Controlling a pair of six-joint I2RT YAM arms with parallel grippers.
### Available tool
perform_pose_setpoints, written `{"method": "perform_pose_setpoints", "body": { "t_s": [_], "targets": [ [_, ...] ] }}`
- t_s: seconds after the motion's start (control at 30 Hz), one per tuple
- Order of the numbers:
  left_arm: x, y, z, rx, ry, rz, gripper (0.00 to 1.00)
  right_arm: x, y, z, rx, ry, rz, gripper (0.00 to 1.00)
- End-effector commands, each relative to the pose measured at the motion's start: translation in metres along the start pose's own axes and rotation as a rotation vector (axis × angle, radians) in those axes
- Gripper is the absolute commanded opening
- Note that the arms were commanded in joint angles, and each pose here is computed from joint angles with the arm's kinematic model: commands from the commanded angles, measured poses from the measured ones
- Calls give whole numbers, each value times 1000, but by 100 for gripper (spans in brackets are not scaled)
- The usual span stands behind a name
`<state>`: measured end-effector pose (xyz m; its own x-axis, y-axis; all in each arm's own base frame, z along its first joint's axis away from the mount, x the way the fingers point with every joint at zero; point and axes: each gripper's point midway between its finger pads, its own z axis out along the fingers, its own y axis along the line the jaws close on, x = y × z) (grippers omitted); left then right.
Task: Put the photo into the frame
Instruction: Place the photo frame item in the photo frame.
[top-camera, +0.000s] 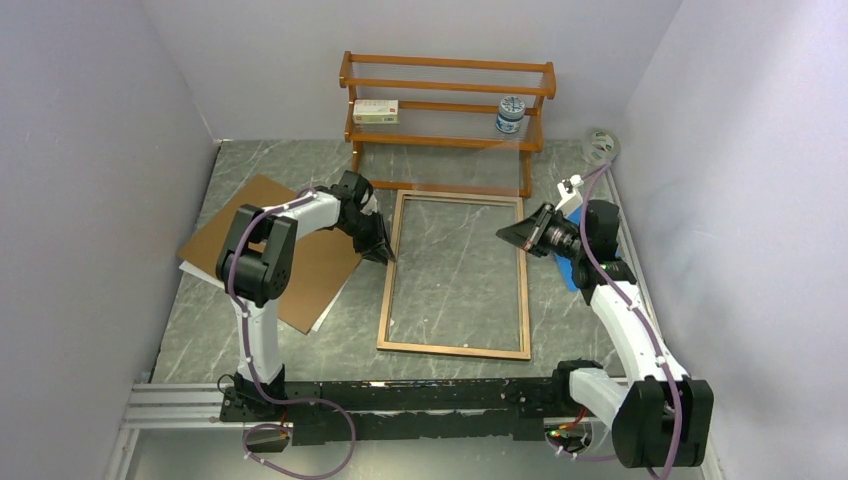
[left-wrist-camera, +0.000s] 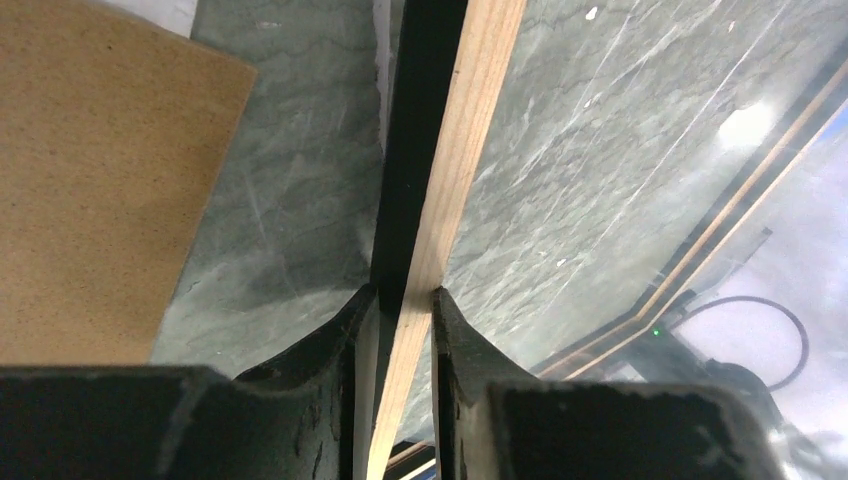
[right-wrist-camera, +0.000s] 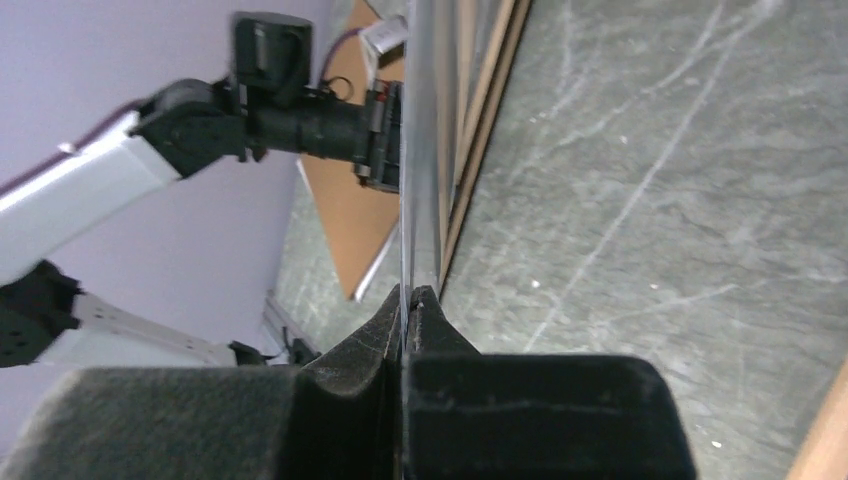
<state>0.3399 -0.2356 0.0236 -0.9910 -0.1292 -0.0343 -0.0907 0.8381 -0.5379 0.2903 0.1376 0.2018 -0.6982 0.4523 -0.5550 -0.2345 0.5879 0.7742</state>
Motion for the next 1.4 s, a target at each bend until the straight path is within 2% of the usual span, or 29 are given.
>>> {"method": "perform_pose_setpoints", "body": {
  "t_s": [0.0, 0.2, 0.43, 0.5, 0.6, 0.7, 0.87, 1.0, 1.2, 1.37],
  "targets": [
    [7, 86, 12, -325, -23, -19, 17, -24, 44, -10, -96, -38, 30, 0],
    [14, 104, -1, -349, -18, -119, 17, -27, 56, -6, -115, -16, 57, 0],
    [9, 106, -19, -333, -40, -135, 19, -24, 71, 5, -137, 31, 112, 0],
    [6, 100, -24, -313, -41, -138, 26, -21, 76, 11, -140, 52, 123, 0],
    [0, 86, -36, -268, -59, -136, 41, -15, 77, 20, -130, 70, 124, 0],
    [-7, 75, -52, -233, -93, -138, 50, -14, 73, 26, -124, 62, 146, 0],
    [-18, 79, -80, -260, -171, -188, 56, -10, 70, 39, -125, 56, 155, 0],
    [-26, 77, -94, -196, -221, -230, 58, -6, 63, 49, -117, 36, 189, 0],
    [-30, 65, -87, -101, -208, -222, 64, 3, 54, 57, -143, 30, 270, 0],
    [-31, 59, -80, -43, -194, -218, 73, 12, 38, 61, -110, 31, 280, 0]
  ]
}}
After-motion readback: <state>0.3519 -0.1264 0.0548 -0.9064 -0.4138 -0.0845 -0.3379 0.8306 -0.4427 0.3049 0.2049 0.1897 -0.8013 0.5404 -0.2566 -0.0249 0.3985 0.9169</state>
